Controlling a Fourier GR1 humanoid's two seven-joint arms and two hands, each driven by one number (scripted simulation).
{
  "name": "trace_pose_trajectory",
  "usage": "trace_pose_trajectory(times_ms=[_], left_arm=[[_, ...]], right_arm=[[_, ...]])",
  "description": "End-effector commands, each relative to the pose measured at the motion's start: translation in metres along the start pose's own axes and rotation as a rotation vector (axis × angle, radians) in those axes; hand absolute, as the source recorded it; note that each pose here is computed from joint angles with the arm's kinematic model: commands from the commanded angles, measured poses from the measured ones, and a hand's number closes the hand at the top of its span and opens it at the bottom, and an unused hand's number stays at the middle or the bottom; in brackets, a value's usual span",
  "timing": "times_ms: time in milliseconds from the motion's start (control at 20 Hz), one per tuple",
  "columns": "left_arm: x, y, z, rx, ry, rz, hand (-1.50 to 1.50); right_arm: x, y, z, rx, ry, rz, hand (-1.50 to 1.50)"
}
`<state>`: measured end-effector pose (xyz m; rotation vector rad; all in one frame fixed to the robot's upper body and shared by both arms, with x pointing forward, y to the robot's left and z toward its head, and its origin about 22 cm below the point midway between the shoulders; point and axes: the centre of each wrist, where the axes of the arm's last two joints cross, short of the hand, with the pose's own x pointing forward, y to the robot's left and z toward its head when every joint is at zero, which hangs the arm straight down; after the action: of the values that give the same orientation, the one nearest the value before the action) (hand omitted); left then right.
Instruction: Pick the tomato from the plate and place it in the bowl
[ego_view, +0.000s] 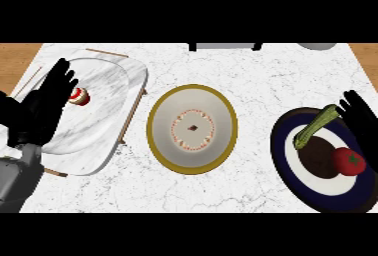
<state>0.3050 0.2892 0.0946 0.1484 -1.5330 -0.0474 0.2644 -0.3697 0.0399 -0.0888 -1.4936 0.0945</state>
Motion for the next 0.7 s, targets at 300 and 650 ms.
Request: trace_pose_trajectory(times_ms=[300,650], left_arm=[[0.012,0.011,-0.001,0.083,-0.165,-0.018,0.0],[-0.023,0.04,0.018,0.166,-0.233,0.013,0.0]], right_arm=[[0.128,0.046,-0.016,0.561,-0.509,0.398,-1.5],[0.035,0.034,0.074,0.502,-0.686,0.218,-1.5]])
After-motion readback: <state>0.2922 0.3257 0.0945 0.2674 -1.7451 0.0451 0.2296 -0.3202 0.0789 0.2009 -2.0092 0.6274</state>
